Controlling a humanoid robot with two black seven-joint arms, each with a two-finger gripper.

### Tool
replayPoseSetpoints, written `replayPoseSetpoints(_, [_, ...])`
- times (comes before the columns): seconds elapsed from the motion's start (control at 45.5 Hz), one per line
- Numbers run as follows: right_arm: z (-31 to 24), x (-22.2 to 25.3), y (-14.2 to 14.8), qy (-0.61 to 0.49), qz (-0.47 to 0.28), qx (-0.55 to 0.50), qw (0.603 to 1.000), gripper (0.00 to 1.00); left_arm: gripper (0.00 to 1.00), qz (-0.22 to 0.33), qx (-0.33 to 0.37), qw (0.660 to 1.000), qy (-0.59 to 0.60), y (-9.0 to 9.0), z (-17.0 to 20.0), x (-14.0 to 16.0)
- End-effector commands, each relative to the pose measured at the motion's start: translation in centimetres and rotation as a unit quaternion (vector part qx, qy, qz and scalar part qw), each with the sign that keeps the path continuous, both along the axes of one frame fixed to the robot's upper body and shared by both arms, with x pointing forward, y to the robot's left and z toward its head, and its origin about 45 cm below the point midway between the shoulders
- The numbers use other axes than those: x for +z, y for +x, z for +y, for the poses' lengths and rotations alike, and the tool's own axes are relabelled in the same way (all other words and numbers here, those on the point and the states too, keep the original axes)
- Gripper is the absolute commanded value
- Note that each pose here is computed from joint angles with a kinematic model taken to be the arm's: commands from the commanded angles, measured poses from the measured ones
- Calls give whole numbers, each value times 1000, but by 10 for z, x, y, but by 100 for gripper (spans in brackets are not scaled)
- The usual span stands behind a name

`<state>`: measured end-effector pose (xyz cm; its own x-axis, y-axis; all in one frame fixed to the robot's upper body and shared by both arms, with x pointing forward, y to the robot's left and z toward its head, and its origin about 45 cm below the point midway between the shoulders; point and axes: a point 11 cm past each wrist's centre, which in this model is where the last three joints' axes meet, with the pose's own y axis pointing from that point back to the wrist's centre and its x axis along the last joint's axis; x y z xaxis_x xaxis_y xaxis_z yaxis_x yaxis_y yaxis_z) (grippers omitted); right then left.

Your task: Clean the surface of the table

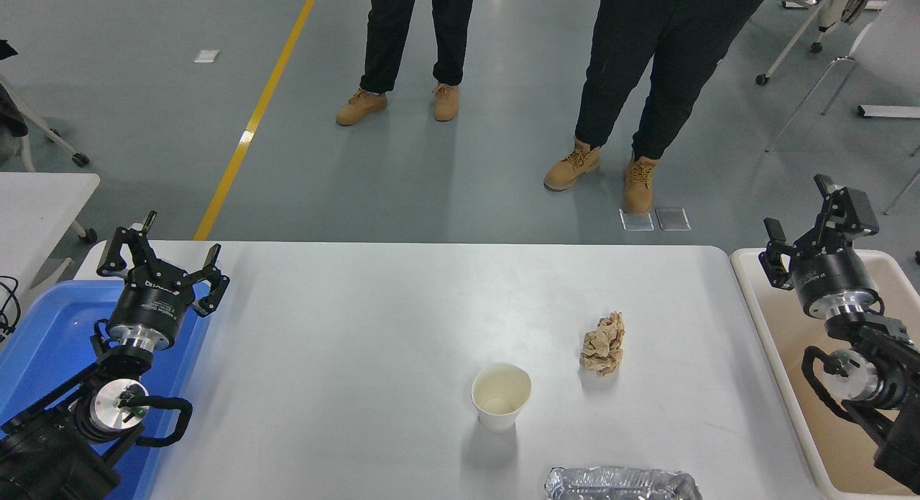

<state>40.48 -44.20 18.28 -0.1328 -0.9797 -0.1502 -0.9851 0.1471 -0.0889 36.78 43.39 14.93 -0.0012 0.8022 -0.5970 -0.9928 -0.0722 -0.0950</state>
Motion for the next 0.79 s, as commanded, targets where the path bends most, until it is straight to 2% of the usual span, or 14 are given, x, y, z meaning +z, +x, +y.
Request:
replayPoseSetpoints(0.0, [-17,6,-5,-14,2,-3,1000,99,99,0,0,1000,0,0,0,0])
replayPoseSetpoints(0.33, [-47,15,-21,-73,33,26,996,98,99,0,0,1000,0,0,0,0])
replayPoseSetpoints(0.615, [-69,57,-24,-170,64,121,976,98,99,0,0,1000,0,0,0,0])
replayPoseSetpoints(0.769, [-59,72,-23,-218,77,192,954,98,99,0,0,1000,0,0,0,0])
